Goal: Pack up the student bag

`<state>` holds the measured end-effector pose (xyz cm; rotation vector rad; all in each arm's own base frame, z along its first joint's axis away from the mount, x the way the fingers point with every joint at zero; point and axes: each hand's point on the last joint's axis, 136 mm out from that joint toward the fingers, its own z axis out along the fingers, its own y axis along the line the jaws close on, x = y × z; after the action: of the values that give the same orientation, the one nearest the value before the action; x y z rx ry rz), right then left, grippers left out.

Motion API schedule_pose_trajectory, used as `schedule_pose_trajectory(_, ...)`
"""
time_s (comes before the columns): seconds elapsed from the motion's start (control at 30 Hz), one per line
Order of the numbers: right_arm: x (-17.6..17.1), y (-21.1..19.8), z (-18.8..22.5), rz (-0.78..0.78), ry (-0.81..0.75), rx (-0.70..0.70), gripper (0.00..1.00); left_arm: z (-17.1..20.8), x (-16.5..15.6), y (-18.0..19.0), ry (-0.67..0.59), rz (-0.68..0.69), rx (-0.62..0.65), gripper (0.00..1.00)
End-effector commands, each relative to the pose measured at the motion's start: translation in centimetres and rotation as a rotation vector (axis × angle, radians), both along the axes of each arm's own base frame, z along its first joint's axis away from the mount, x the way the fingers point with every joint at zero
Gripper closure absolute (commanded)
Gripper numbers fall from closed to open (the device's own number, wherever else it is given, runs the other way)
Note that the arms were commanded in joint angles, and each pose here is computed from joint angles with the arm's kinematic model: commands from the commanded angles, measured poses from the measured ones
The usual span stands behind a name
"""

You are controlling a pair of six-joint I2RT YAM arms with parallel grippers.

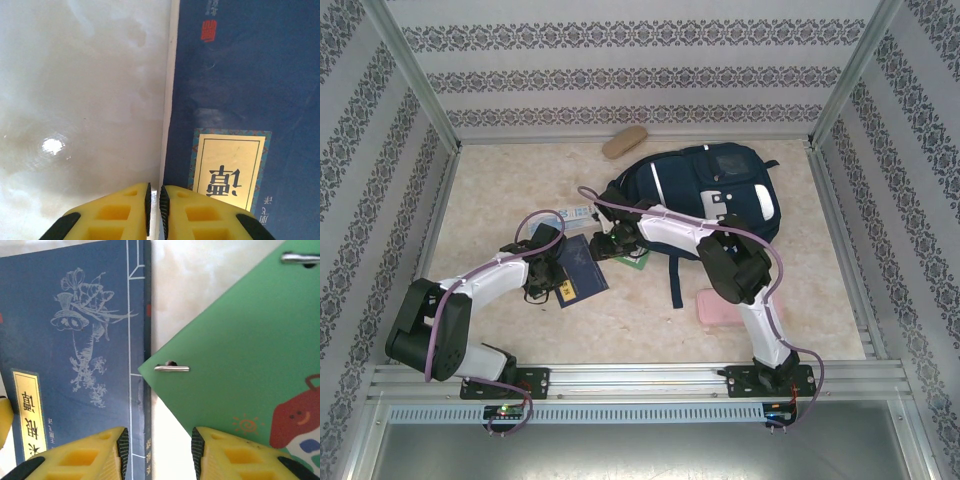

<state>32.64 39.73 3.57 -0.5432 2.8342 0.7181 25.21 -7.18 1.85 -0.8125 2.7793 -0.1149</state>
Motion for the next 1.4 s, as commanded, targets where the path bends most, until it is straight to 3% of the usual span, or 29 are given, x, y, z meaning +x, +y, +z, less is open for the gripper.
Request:
schedule_pose_trajectory(0.0,-2.5,-0.6,-3.1,0.039,0.045,-0.107,0.58,-1.9,-2.3,0.4,0.086,-0.023,0.022,0.83)
schedule_pose_trajectory(0.17,-1.8,-1.6,-1.3,0.013,-0.035,-0.137,0.57,-1.7,-2.3,0.4,0.082,-0.025,0.024,0.83)
schedule_pose_trajectory(0.37,-2.3,-0.5,1.8,0.06,-0.09,-0.079,0.56,-1.8,-2.4,0.5,0.085,-0.029,0.028,0.83)
schedule_pose_trajectory(0.7,-3.7,0.5,-1.0,0.099,0.026,-0.034,0.55,-1.7,-2.3,0.4,0.082,-0.026,0.026,0.82)
schedule_pose_trajectory(1.03,-4.2,-0.3,-4.2,0.087,0.096,-0.109,0.55,-1.8,-2.3,0.3,0.082,-0.029,0.019,0.83)
schedule_pose_trajectory(1.37,-8.4,6.6,0.6,0.226,0.285,0.223,0.57,-1.8,-1.3,-0.9,0.036,-0.033,-0.046,0.83)
